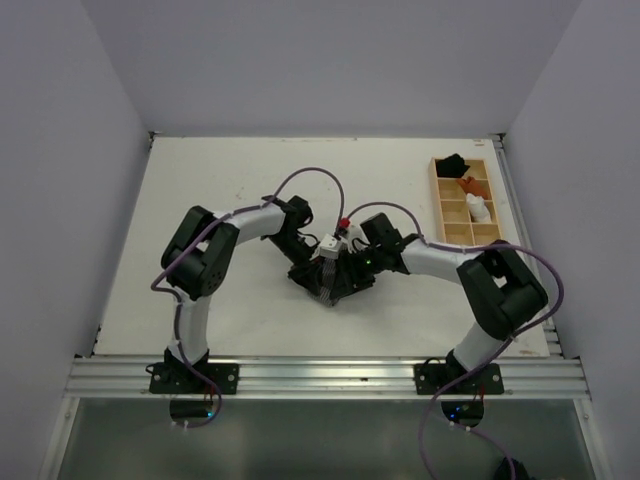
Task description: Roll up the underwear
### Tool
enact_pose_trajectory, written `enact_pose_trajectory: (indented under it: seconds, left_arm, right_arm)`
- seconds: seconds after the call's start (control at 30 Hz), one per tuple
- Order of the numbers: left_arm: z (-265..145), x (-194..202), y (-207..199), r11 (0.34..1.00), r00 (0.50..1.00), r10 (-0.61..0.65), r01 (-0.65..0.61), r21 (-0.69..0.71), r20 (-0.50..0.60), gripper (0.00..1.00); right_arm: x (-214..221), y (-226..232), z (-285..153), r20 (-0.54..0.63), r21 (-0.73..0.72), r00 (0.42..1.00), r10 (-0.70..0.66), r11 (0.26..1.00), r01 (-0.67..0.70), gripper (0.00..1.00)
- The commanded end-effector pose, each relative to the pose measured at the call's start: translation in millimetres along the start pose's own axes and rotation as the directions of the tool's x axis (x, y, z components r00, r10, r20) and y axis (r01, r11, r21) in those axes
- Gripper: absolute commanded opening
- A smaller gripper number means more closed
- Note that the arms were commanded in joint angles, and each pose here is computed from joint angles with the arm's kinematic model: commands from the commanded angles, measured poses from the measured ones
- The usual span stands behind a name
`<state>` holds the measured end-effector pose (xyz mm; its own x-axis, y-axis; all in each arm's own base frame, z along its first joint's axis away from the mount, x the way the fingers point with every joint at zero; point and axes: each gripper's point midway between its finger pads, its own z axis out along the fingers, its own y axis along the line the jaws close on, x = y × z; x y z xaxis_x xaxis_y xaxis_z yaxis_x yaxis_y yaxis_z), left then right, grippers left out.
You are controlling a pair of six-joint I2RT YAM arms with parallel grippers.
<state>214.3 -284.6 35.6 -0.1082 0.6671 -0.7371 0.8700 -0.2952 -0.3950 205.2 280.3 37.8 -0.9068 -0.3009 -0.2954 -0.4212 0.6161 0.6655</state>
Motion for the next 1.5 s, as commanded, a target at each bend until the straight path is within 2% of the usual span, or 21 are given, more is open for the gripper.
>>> enact_pose_trajectory:
  seconds: [0.0,0.13,0.17,0.3,0.37,0.4,0.43,0.5,0.6,0.63,0.83,0.9,0.97,1.33,1.47]
  left_arm:
    - [0.2,6.3,4.4,1.000,0.999,-0.001,0.001,0.009,-0.050,0.16]
    - [4.9,2.9,6.0,0.999,0.997,-0.018,0.020,0.030,-0.070,0.16]
    - [5.6,2.2,7.1,0.999,0.998,-0.025,0.027,0.032,-0.066,0.16]
    - [11.8,0.5,9.8,0.993,0.994,-0.088,0.092,0.068,-0.068,0.16]
    - [14.8,0.8,11.3,0.991,0.991,-0.109,0.115,0.075,-0.081,0.16]
    - [16.1,0.3,14.9,0.988,0.989,-0.123,0.130,0.078,-0.087,0.16]
    - [17.8,-1.5,15.9,0.988,0.988,-0.127,0.134,0.082,-0.092,0.15]
    - [20.1,-3.5,21.7,0.986,0.986,-0.137,0.145,0.082,-0.098,0.15]
    - [21.7,-8.3,24.1,0.983,0.984,-0.152,0.161,0.091,-0.095,0.15]
    - [21.2,-8.5,25.3,0.982,0.982,-0.161,0.170,0.086,-0.095,0.15]
    - [23.8,-5.1,25.0,0.976,0.976,-0.194,0.203,0.084,-0.097,0.16]
    - [23.9,-3.9,25.8,0.975,0.975,-0.199,0.207,0.079,-0.102,0.16]
    - [24.3,-3.6,27.1,0.974,0.974,-0.204,0.212,0.075,-0.102,0.17]
    - [27.2,2.5,26.3,0.967,0.965,-0.235,0.245,0.074,-0.118,0.18]
    - [27.5,3.6,26.6,0.966,0.964,-0.237,0.247,0.072,-0.120,0.18]
  right_arm:
    - [0.2,-6.7,-14.1,0.091,0.086,0.996,-0.005,0.996,-0.003,0.49]
    - [-11.9,-21.7,-46.9,0.255,0.267,0.967,0.011,0.960,-0.081,0.49]
    - [-26.0,-24.3,-68.2,0.347,0.342,0.937,-0.031,0.935,-0.095,0.49]
    - [-37.2,-21.1,-121.1,0.467,0.498,0.875,-0.130,0.856,-0.138,0.50]
    - [-38.4,-8.5,-132.0,0.471,0.548,0.856,-0.215,0.831,-0.092,0.50]
    - [-41.5,-5.6,-144.0,0.478,0.600,0.837,-0.267,0.795,-0.090,0.50]
    - [-37.1,9.6,-138.1,0.429,0.629,0.835,-0.346,0.777,-0.001,0.51]
    - [-40.6,26.8,-139.0,0.383,0.678,0.814,-0.436,0.732,0.073,0.52]
    - [-38.0,56.1,-119.9,0.229,0.696,0.788,-0.571,0.662,0.278,0.53]
    - [-33.7,60.0,-106.7,0.141,0.704,0.770,-0.622,0.610,0.363,0.54]
    - [-23.5,65.4,-67.6,-0.063,0.633,0.713,-0.699,0.524,0.570,0.55]
    - [-17.8,55.3,-53.0,-0.127,0.619,0.719,-0.684,0.512,0.596,0.55]
    - [-12.4,46.4,-42.2,-0.197,0.595,0.696,-0.691,0.480,0.645,0.55]
    - [-11.0,24.2,-6.7,-0.336,0.555,0.651,-0.680,0.416,0.721,0.56]
    - [-10.4,14.7,-1.6,-0.362,0.571,0.656,-0.662,0.399,0.717,0.55]
